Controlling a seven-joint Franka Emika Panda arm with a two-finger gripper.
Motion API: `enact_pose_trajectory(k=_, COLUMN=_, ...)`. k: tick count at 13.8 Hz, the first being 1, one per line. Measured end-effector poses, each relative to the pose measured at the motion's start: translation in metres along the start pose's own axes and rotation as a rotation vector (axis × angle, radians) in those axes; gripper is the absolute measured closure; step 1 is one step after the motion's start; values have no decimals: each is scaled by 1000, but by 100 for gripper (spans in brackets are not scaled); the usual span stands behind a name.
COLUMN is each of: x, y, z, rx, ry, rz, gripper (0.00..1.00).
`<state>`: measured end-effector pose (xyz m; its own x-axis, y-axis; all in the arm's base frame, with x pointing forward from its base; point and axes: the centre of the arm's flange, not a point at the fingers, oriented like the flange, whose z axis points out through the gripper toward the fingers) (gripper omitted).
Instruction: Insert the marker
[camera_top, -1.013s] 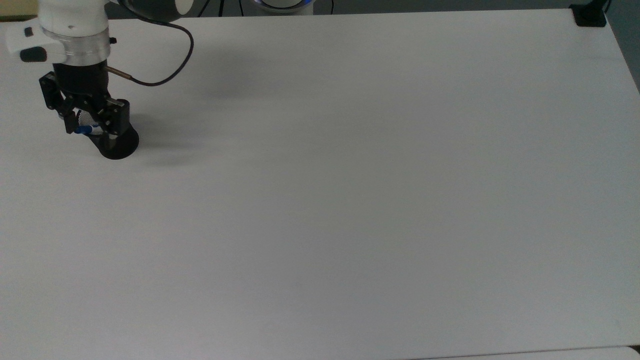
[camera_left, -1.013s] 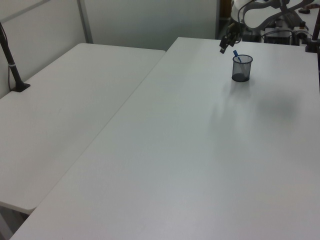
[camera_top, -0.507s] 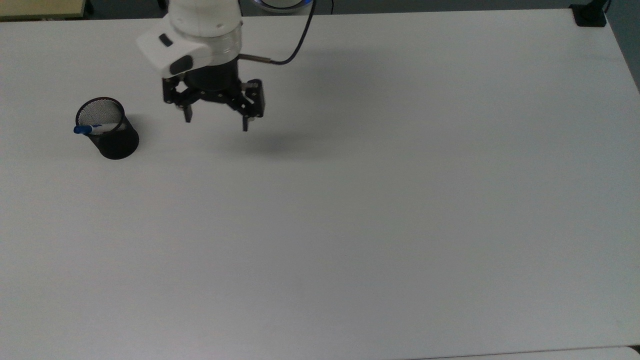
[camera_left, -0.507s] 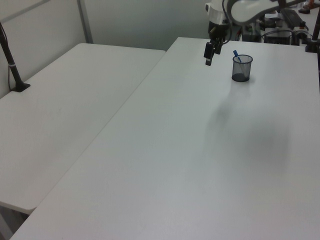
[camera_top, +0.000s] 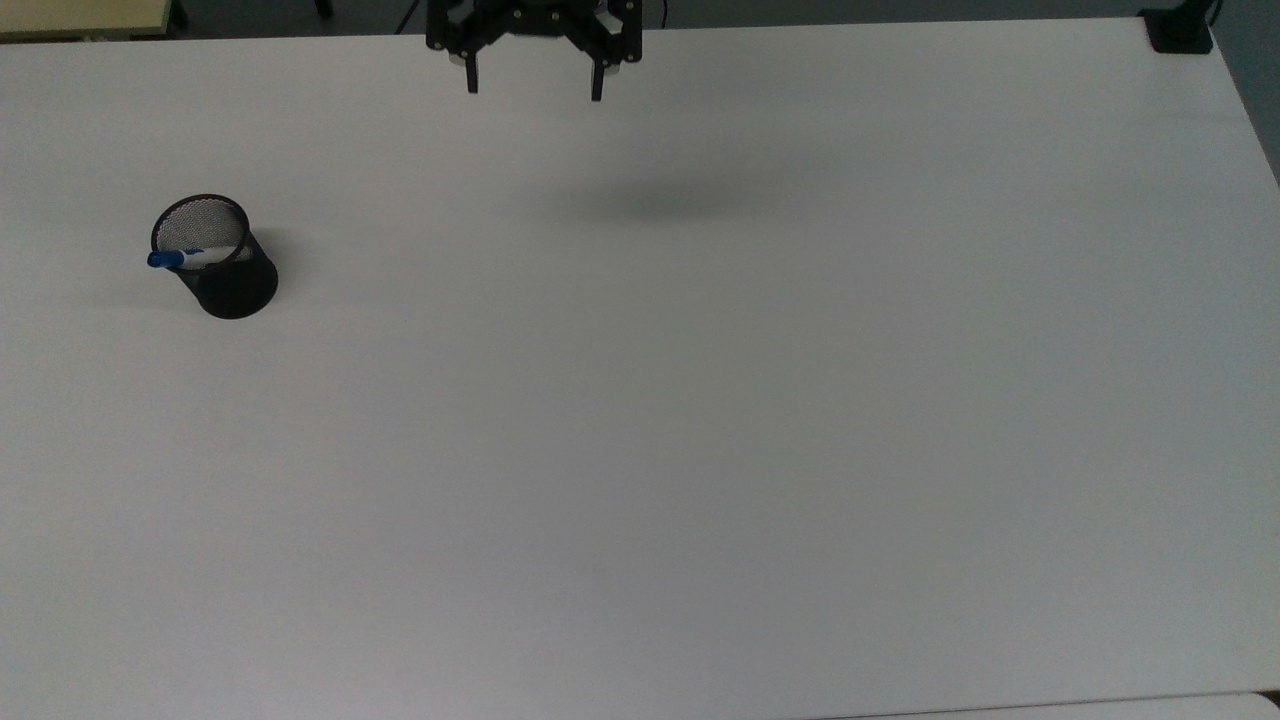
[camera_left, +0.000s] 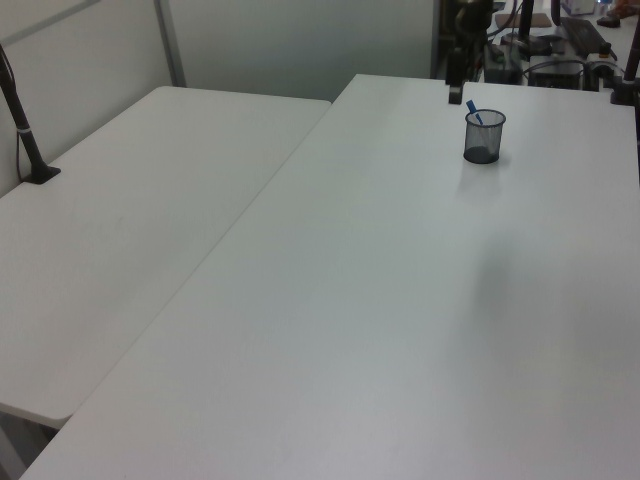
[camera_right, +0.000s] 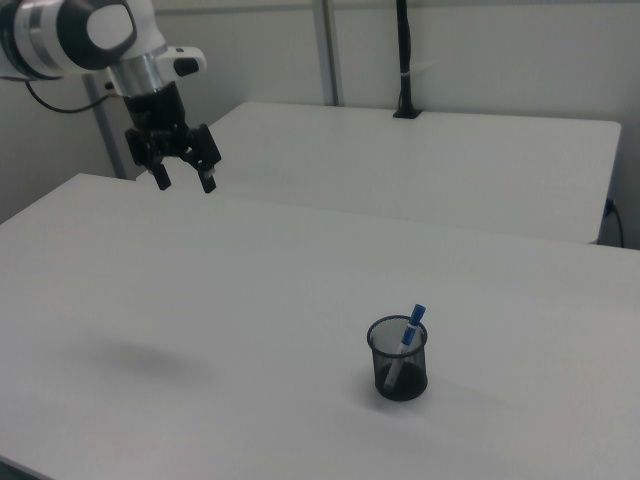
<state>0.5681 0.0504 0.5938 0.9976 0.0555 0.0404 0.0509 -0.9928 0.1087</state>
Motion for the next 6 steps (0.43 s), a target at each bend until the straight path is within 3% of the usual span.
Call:
enact_pose_trajectory(k=3, x=-8, y=8, z=-6, rx=40, ry=-19, rz=23, gripper=0)
enact_pose_trajectory(k=6, x=-8, y=15, z=0, rx=47, ry=-35, rz=38, gripper=0)
